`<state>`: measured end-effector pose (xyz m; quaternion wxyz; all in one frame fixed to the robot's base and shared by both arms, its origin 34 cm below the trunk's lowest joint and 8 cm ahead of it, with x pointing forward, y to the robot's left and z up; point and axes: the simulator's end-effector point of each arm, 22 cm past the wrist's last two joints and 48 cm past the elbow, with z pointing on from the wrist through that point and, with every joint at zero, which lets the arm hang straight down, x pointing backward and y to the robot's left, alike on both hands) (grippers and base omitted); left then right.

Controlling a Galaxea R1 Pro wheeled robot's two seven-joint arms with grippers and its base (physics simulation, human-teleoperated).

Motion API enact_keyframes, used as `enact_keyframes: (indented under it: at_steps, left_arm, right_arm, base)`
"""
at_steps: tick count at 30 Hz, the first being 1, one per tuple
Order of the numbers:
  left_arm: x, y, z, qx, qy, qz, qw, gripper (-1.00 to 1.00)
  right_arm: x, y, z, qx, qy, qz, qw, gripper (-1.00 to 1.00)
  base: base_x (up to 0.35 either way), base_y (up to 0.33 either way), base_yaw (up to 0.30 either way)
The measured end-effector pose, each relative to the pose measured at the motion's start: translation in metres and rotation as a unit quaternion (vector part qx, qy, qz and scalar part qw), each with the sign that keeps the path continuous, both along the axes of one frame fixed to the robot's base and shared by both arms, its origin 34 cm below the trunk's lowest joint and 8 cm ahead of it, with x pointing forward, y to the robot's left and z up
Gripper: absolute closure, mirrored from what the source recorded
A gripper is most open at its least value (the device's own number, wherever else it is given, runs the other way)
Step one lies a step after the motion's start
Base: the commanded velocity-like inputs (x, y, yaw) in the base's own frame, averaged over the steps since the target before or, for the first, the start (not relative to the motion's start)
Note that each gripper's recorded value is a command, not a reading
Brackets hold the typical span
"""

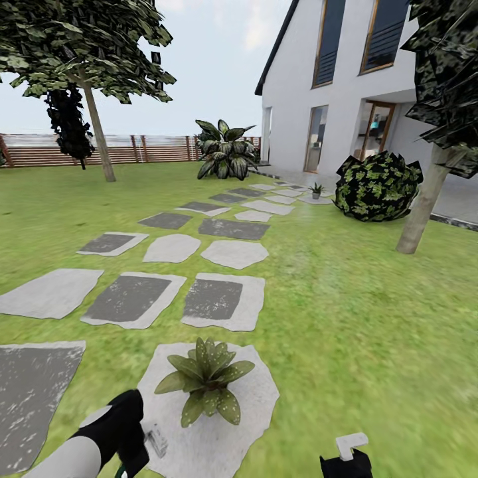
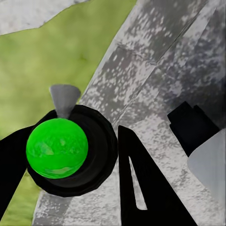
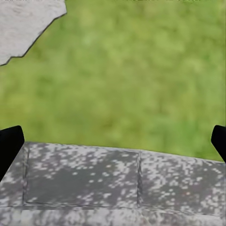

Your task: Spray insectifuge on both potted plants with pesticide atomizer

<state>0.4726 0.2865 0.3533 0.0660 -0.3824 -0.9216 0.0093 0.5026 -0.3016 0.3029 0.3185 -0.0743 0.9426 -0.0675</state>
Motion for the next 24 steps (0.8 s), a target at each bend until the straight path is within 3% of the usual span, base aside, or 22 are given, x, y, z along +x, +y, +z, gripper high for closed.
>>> enact_keyframes:
  at_steps: [2, 7, 11, 15, 24]
  left_arm:
    - [0.003, -0.006, 0.001, -0.012, -0.005, 0.009, 0.9999, 1.0]
    - [0.01, 0.007, -0.002, 0.012, -0.025, 0.013, 0.9995, 1.0]
    - [0.012, 0.008, -0.001, 0.01, -0.028, 0.018, 0.9994, 1.0]
    - [0.014, 0.006, -0.001, -0.01, -0.031, 0.048, 0.9983, 1.0]
    - [0.015, 0.005, 0.0, -0.015, -0.034, 0.051, 0.998, 1.0]
  right_arm:
    - [0.0, 0.0, 0.0, 0.0, 0.0, 0.0, 1.0, -1.0]
    - [0.0, 0.0, 0.0, 0.0, 0.0, -0.001, 1.0, -1.0]
    - [0.0, 0.0, 0.0, 0.0, 0.0, -0.001, 1.0, -1.0]
    - [0.0, 0.0, 0.0, 0.0, 0.0, -0.001, 1.0, -1.0]
    - [0.0, 0.0, 0.0, 0.0, 0.0, -0.001, 1.0, -1.0]
  base:
    - [0.0, 0.0, 0.0]
    - [0.0, 0.0, 0.0]
    - [0.0, 0.034, -0.135]
    - [0.0, 0.25, -0.27]
    - [-0.045, 0.292, -0.266]
